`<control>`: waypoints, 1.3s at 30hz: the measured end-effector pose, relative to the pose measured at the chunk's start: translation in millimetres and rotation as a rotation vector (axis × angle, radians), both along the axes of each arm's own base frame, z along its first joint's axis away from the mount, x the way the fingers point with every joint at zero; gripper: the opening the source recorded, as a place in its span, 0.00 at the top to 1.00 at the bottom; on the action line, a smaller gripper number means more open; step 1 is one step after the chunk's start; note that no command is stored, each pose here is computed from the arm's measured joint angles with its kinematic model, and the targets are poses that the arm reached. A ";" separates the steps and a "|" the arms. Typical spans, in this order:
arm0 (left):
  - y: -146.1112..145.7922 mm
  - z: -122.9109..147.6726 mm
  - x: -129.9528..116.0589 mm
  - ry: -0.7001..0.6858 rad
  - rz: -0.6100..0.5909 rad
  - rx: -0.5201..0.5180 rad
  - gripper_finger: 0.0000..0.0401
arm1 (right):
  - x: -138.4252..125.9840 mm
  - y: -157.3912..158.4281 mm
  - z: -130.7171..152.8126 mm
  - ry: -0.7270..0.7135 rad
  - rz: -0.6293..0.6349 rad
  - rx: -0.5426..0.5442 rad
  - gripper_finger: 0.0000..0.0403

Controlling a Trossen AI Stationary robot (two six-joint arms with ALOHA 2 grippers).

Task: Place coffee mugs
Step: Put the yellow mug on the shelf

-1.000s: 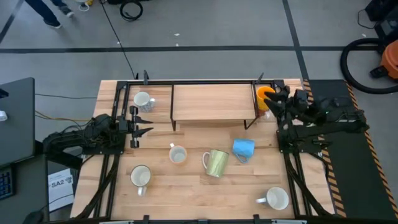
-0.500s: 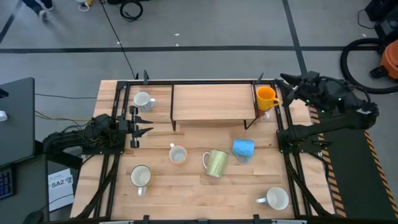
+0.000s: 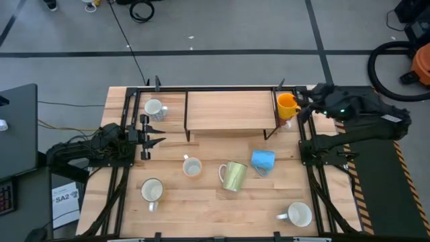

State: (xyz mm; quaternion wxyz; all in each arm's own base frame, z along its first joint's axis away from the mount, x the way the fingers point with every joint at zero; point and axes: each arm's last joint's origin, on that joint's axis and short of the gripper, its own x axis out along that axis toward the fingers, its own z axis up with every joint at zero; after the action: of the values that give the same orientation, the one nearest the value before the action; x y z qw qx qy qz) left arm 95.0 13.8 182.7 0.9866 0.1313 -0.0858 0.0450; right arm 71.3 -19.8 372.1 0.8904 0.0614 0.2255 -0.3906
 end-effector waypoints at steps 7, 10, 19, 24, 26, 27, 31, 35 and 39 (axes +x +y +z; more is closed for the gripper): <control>0.0 0.0 0.0 0.000 0.000 0.000 0.72 | 14.4 -1.9 -10.6 0.139 0.017 0.057 0.52; 0.0 0.0 0.0 0.000 0.000 0.000 0.72 | 20.6 -3.1 -13.2 0.187 0.041 0.070 0.52; 0.0 0.0 0.0 0.000 0.000 0.000 0.72 | 42.0 -12.0 -26.2 0.387 0.066 0.111 0.52; 0.0 0.0 0.0 0.000 0.000 0.000 0.72 | 55.6 -21.9 -33.6 0.492 0.066 0.117 0.52; 0.0 0.0 0.0 0.000 0.000 0.000 0.72 | 59.8 -26.9 -36.8 0.531 0.063 0.132 0.52; 0.0 0.0 0.0 0.000 0.000 0.000 0.72 | 61.4 -29.3 -38.7 0.550 0.064 0.146 0.52; 0.0 -0.1 0.0 0.001 0.000 0.000 0.72 | 64.5 -38.8 -45.0 0.596 0.044 0.220 0.52; 0.0 -0.1 0.0 0.001 0.000 0.000 0.72 | 65.0 -47.0 -48.9 0.639 0.039 0.257 0.52; 0.0 0.0 0.0 0.000 0.000 0.000 0.72 | 64.8 -54.6 -51.0 0.657 0.026 0.279 0.52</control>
State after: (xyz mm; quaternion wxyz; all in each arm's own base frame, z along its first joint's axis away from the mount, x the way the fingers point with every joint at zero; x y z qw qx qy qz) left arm 95.0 13.8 182.7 0.9866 0.1314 -0.0857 0.0450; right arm 136.1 -74.4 321.1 0.7584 0.0508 0.5517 -0.3433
